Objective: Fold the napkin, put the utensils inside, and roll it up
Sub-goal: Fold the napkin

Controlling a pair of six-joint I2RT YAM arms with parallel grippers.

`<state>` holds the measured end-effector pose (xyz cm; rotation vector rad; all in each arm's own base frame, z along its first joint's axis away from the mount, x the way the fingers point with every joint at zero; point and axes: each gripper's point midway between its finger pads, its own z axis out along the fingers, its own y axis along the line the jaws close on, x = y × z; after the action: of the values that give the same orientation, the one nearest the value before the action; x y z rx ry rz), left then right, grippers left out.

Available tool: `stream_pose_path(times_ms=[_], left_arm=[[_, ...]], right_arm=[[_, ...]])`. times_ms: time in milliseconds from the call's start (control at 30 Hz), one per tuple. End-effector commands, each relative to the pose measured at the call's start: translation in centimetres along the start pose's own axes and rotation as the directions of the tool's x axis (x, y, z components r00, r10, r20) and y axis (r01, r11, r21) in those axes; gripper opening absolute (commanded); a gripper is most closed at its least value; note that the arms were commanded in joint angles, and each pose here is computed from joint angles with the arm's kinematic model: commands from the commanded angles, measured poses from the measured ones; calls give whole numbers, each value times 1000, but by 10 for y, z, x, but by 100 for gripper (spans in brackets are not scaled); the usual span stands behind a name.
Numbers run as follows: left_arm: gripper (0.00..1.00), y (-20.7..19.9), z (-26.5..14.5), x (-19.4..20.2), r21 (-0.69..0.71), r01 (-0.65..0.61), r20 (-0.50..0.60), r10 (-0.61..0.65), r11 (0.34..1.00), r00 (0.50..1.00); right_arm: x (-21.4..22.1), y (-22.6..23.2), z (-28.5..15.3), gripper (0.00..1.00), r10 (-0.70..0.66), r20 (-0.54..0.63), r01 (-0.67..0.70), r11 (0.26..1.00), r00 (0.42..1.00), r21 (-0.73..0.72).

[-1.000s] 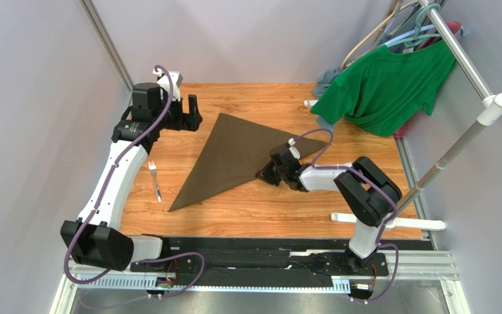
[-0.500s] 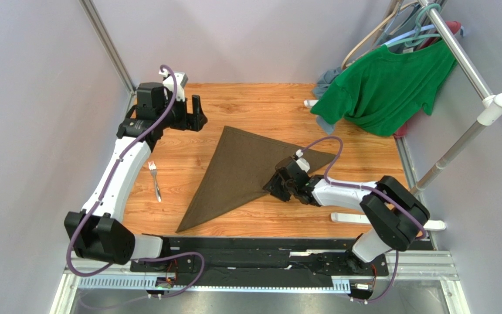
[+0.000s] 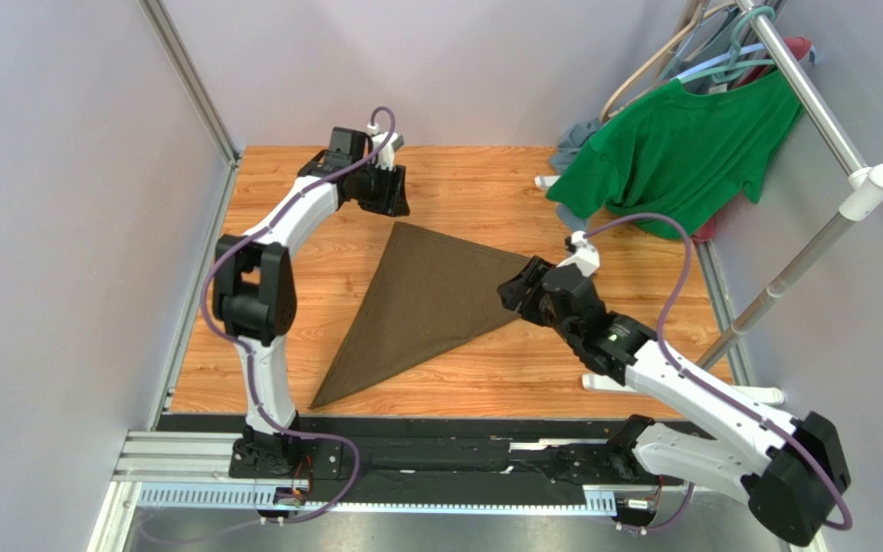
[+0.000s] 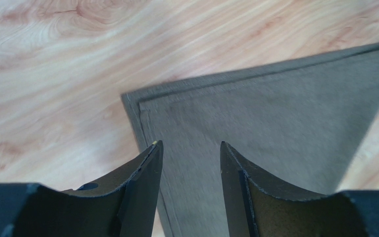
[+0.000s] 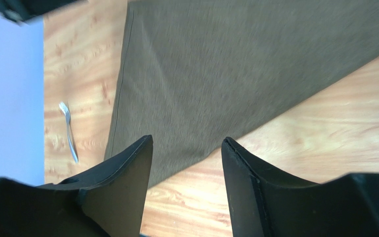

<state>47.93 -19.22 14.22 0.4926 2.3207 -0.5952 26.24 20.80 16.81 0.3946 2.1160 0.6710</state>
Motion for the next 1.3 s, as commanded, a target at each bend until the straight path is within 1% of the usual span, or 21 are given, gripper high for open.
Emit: stream_pose_path(times_ms=[0,67,100,200,267,300,400,700,733,900,1267], left_arm=[[55,10,24,-3,30,-22,-38,23,999,999],[54,17,30,-4,4,-19,-48,19,1000,999],[54,22,38,3,3,-34,-67,34,999,997],[53,24,47,4,12,-27,-78,28,1000,997],[53,25,52,4,15,-23,-78,25,1000,997],[51,28,58,9,14,-16,-92,17,1000,996],[51,34,64,18,-3,-13,-117,13,1000,993],[51,40,74,26,-22,11,-142,-14,1000,990],[51,40,74,26,-25,33,-143,-36,999,989],[51,45,80,30,-48,55,-163,-62,997,985],[51,43,87,36,-28,83,-178,-87,996,980]], right_arm=[[-31,-23,-14,58,-25,115,17,998,993,68],[-33,-30,-19,59,0,128,-9,997,992,74],[-31,-36,-20,59,1,124,-12,996,992,89],[-28,-45,-24,59,20,128,-34,994,992,108],[-27,-47,-24,59,34,129,-48,993,991,110],[-25,-48,-24,59,45,126,-59,992,991,111],[-24,-48,-24,59,54,119,-67,992,991,111],[-22,-51,-27,59,68,119,-82,991,990,110],[-22,-51,-29,59,75,123,-89,990,990,108],[-24,-53,-32,59,94,138,-108,989,986,99],[-20,-57,-33,59,98,130,-113,988,987,109]])
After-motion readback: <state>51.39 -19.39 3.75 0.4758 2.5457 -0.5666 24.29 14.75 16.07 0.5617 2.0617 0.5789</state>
